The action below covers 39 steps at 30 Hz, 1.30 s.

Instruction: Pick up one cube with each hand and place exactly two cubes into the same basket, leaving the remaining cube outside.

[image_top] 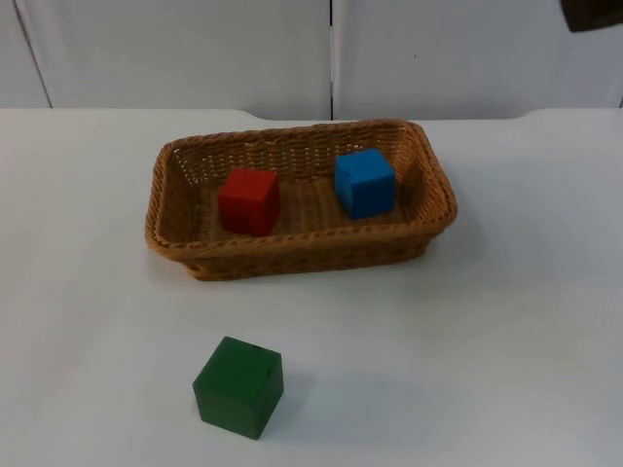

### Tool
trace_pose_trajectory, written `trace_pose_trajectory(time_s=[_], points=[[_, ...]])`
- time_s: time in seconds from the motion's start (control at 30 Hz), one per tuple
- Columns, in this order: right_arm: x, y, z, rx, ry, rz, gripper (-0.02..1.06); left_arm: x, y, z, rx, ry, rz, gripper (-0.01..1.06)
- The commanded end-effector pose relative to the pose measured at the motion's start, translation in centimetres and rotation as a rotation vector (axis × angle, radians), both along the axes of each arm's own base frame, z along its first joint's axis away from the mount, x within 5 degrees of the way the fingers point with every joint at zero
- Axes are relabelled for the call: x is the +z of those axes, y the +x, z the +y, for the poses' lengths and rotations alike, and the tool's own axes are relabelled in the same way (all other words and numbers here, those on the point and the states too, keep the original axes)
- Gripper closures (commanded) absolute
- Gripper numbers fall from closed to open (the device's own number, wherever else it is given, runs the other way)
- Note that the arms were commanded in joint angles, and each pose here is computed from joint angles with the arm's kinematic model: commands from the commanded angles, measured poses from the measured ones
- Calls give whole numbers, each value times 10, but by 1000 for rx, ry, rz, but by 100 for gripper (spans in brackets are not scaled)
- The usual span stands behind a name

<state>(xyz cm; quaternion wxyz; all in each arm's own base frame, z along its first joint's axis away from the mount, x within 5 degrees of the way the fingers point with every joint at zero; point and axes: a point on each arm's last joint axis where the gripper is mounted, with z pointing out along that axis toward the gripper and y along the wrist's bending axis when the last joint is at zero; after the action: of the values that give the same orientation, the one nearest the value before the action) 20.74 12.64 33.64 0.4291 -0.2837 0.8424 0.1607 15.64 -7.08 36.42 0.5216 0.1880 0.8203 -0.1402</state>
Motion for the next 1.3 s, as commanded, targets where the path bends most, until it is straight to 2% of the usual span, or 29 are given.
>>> trace_pose_trajectory(time_s=[0.0, 0.23, 0.5, 0.73, 0.97, 1.07, 1.27], points=[[0, -8, -4, 2, 9, -17, 35, 0, -8, 2, -5, -9, -14, 0], [-1, -45, -23, 1, 38, -61, 35, -11, -40, 13, -27, 2, 16, 0], [1, -82, -42, 1, 83, -126, 35, -3, -71, 24, -43, -15, -39, 0], [-1, -107, -54, 22, 91, -141, 35, -5, -95, 31, -62, -13, -42, 0], [-11, -134, -67, 42, 93, -158, 35, -27, -123, 42, -70, -20, -71, 0], [-17, -145, -73, 30, 122, -172, 35, -38, -138, 47, -77, -19, -80, 0], [-23, -163, -81, 46, 130, -193, 35, -46, -162, 59, -65, 7, -124, 0]])
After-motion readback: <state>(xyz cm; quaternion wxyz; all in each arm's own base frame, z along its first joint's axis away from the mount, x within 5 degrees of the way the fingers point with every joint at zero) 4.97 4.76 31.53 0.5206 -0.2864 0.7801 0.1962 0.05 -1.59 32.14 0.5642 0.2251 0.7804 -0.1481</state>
